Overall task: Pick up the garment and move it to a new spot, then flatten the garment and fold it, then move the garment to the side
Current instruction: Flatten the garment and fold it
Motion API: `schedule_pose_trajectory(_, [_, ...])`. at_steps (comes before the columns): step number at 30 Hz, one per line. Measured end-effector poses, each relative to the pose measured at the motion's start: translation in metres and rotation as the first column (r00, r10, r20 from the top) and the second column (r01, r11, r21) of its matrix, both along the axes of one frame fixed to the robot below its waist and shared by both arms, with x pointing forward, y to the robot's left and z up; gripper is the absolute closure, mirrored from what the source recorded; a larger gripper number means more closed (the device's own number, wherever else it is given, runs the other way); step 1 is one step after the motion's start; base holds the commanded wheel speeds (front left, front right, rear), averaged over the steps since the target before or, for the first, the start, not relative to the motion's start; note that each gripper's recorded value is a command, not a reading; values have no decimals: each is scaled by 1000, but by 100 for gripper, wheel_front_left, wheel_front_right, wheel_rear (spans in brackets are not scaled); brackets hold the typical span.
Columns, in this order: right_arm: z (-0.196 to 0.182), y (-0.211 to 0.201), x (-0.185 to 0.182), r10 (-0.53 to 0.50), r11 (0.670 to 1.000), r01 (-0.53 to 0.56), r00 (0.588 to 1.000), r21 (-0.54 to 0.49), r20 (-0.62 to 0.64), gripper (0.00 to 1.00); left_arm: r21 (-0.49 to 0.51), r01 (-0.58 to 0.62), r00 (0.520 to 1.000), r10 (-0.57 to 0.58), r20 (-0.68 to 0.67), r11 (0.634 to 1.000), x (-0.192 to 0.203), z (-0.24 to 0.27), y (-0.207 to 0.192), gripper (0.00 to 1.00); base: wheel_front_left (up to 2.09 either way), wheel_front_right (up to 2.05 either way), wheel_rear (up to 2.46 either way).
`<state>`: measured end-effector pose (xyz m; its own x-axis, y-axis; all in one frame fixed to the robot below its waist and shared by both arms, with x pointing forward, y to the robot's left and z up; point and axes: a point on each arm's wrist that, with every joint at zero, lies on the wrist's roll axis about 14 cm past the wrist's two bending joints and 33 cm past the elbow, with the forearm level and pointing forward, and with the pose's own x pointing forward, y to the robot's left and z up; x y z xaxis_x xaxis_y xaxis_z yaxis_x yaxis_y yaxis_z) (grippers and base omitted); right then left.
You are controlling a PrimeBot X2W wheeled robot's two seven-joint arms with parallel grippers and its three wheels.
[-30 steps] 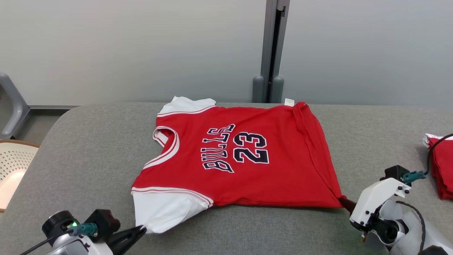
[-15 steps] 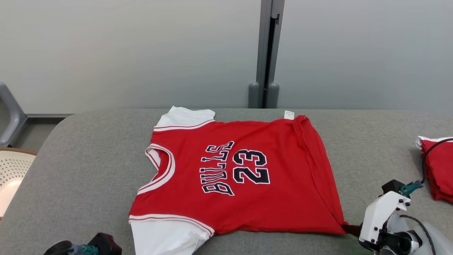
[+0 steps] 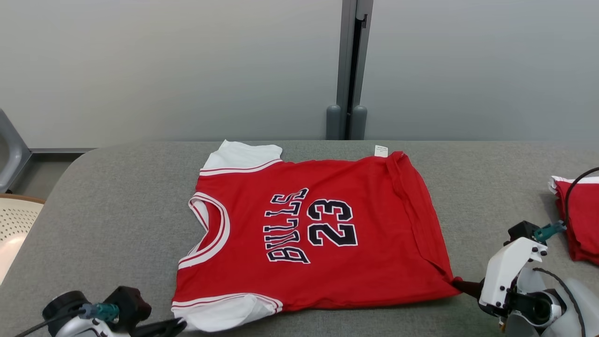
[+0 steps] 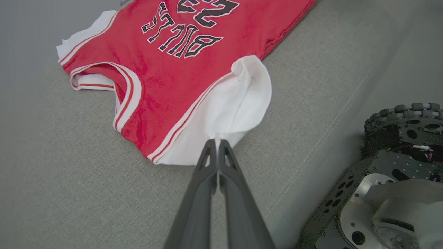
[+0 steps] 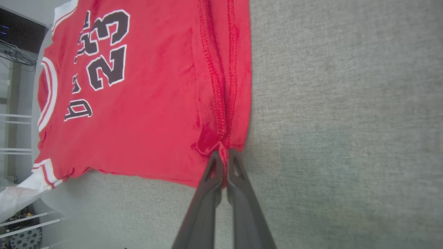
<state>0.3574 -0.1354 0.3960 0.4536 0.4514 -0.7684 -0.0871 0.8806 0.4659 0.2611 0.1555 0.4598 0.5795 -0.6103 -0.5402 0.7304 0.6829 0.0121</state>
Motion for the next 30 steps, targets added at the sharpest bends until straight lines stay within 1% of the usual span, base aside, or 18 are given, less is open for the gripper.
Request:
schedule_pose_trajectory(3, [5, 2, 5, -2, 1000, 1, 1000, 7, 16, 100, 8, -1, 999, 1, 32, 1000, 10, 6, 2, 100, 0, 0, 0])
schedule_pose_trajectory(8, [18, 5, 21, -7, 1000, 6, 998, 15, 59, 100, 24, 3, 993, -6, 117, 1000, 38, 23, 1, 100, 0, 0, 0])
schedule_pose_trajectory(14, [33, 8, 48, -37, 999, 34, 993, 30, 114, 100, 81, -9, 984, -5, 177, 997, 77, 33, 5, 100, 0, 0, 0])
schedule_pose_trajectory(20, [37, 13, 74, -70, 997, 65, 985, 34, 155, 100, 52, -45, 977, 33, 212, 998, 122, 43, 2, 100, 0, 0, 0])
schedule_pose_trajectory(24, [37, 16, 89, -91, 996, 86, 978, 34, 190, 100, 59, -51, 976, 37, 215, 997, 142, 40, 0, 100, 0, 0, 0])
schedule_pose_trajectory(30, [36, 15, 104, -129, 991, 121, 965, 48, 230, 100, 55, -60, 965, 43, 259, 997, 170, 43, 2, 100, 0, 0, 0])
